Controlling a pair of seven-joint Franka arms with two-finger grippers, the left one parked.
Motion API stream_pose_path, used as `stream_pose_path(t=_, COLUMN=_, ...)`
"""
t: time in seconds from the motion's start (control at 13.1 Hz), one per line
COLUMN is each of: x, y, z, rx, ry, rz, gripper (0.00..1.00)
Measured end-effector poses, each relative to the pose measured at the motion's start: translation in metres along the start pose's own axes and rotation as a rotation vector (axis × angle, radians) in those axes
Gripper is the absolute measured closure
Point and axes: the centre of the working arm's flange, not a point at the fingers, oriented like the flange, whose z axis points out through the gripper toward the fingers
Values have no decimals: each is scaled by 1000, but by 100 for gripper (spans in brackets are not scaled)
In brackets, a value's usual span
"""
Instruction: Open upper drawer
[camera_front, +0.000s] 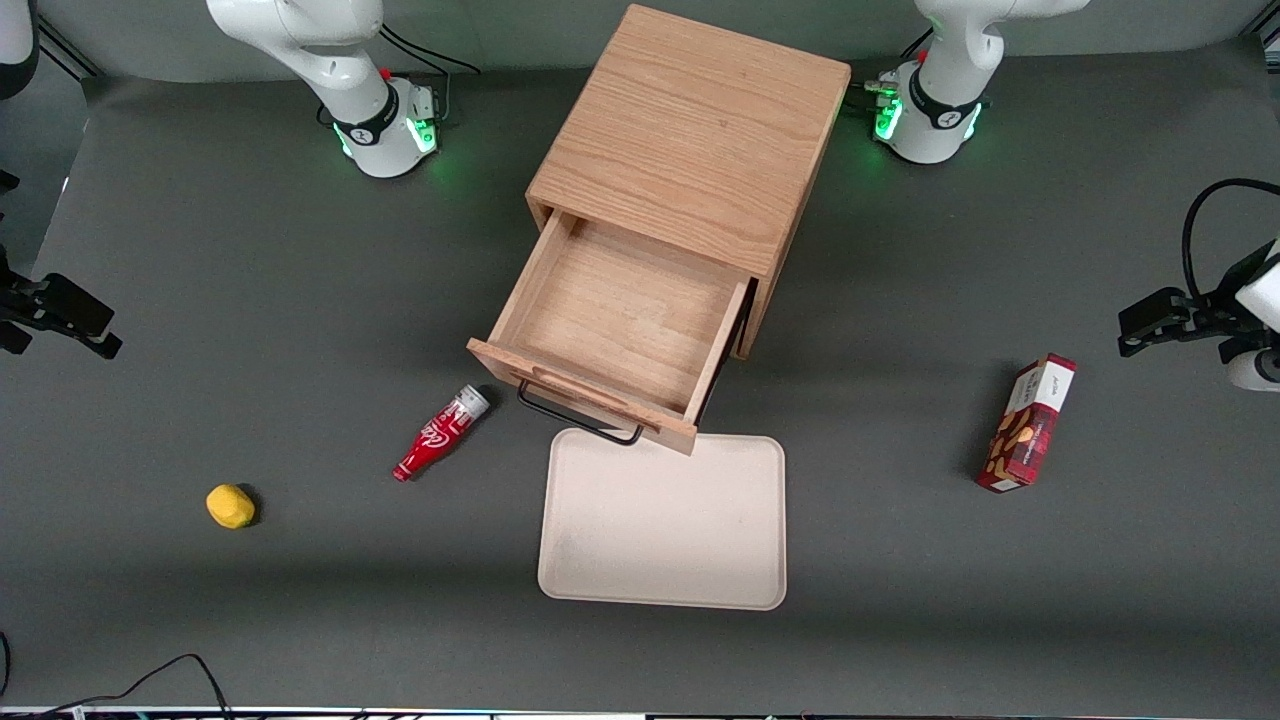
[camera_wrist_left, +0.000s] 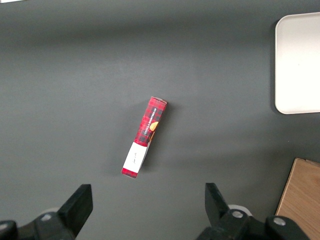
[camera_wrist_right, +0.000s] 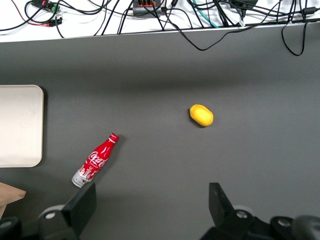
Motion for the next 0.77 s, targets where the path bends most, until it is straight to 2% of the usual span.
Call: stream_pose_path(t=0.77, x=-1, y=-1, z=4, rx=3, ry=-10, rz=-1, gripper=0)
